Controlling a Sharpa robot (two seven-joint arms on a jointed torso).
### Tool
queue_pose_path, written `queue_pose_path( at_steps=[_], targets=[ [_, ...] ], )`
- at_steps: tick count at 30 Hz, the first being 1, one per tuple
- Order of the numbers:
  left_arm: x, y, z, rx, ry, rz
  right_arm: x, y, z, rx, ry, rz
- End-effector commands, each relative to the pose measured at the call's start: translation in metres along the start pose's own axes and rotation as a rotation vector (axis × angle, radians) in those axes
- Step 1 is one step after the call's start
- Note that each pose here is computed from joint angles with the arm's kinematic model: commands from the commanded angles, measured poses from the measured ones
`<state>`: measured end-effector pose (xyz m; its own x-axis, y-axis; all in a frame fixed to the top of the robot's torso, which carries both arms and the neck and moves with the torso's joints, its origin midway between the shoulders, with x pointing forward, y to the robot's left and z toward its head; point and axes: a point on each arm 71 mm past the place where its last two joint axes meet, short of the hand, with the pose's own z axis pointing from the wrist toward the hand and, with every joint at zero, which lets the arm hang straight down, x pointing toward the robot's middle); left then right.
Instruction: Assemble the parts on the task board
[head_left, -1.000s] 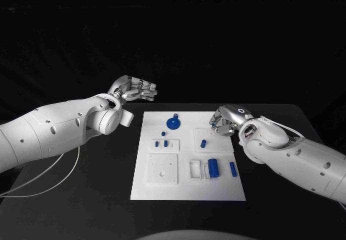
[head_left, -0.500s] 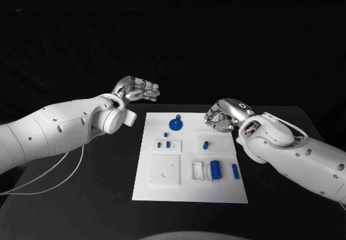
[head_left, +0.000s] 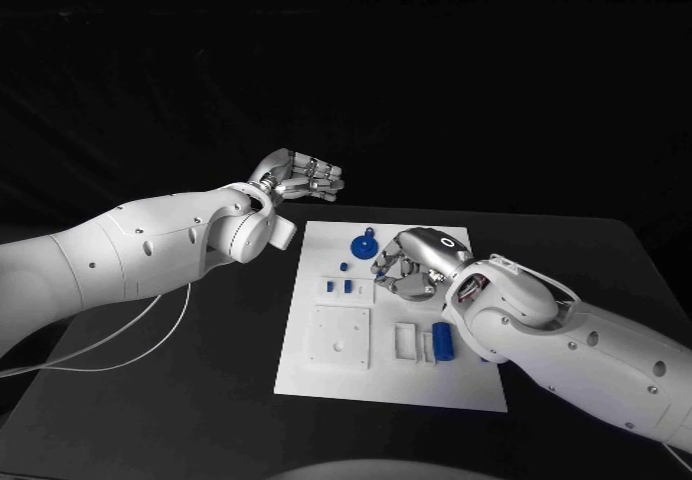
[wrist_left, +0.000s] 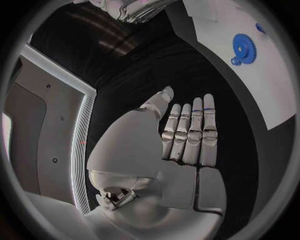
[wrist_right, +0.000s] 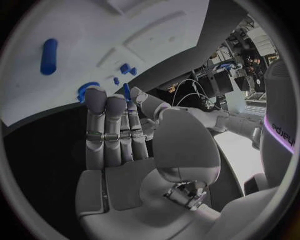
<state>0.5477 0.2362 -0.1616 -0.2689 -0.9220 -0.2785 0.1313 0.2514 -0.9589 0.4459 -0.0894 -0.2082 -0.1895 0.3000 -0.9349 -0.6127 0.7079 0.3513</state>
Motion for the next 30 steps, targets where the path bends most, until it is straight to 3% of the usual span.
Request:
queue_pose_path(
  at_steps=[1, 12, 30],
  targets=[
    [0.0033, -0.003, 0.0014, 0.013, -0.005, -0.011, 0.013, 0.009, 0.0, -0.033, 0.048, -0.013],
    [0.0079, -0.0034, 0.0036, 0.007, 0.007, -0.017, 0.048, 0.022, -0.001, -0.064, 0.094, -0.051],
    [0.0086, -0.0027, 0.0048, -0.001, 0.007, -0.018, 0.063, 0.03, -0.008, -0.082, 0.107, -0.078]
  ],
)
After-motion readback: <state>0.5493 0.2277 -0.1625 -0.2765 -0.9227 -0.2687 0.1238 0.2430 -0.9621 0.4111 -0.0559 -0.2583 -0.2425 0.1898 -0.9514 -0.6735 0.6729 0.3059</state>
